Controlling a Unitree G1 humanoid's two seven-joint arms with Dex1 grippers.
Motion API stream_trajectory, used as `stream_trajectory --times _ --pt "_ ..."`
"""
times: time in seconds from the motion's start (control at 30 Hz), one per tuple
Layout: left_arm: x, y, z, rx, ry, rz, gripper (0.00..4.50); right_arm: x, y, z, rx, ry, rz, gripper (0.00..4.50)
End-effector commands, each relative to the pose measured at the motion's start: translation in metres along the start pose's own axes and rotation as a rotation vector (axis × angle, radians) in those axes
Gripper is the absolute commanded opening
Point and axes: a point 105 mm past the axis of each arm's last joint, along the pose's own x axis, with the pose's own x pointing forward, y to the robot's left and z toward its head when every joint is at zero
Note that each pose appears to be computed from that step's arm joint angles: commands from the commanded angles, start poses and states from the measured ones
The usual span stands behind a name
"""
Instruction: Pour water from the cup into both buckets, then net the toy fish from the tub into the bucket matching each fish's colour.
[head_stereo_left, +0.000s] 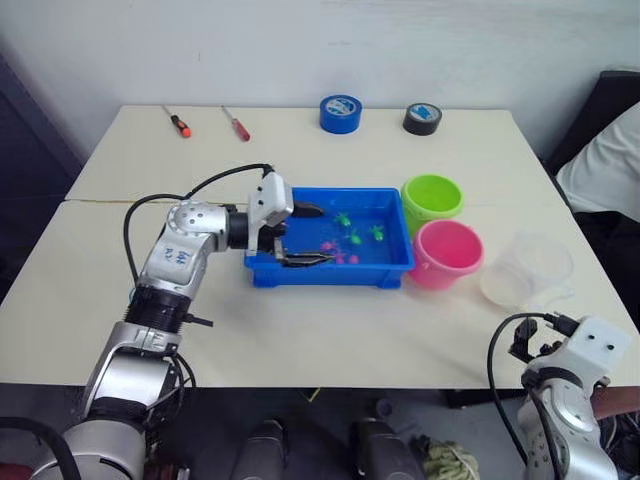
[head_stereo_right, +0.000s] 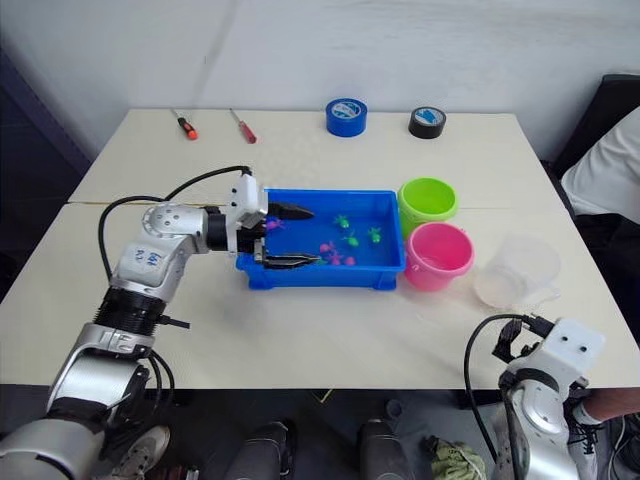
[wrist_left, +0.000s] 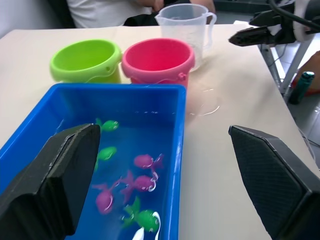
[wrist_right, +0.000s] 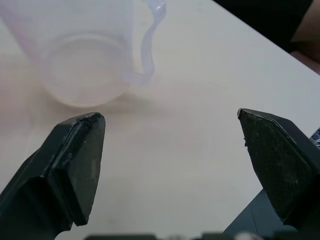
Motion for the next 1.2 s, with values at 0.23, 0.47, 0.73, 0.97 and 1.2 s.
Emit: stream_trajectory --times 0.23,0.47,0.73,0.97,1.2 --pt "0.005 -0.001 0.008 0.051 -0.010 -0.024 4.49 0.019 0.004 0.015 0.078 -0.074 -0.073 4.50" --pt "0.000 0.001 0.009 0.058 0.000 -0.010 4.49 0.035 0.007 0.021 0.120 -0.105 -0.124 4.50" --pt "-0.007 0.002 0.008 0.063 0.017 0.003 4.49 0.044 0.004 0.018 0.155 -0.112 -0.179 4.50" --pt "-0.010 0.002 0.008 0.065 0.022 0.008 4.49 0.049 0.006 0.018 0.183 -0.121 -0.195 4.50" --pt "-0.012 0.002 0.008 0.066 0.028 0.012 4.49 0.055 0.005 0.021 0.191 -0.138 -0.214 4.50"
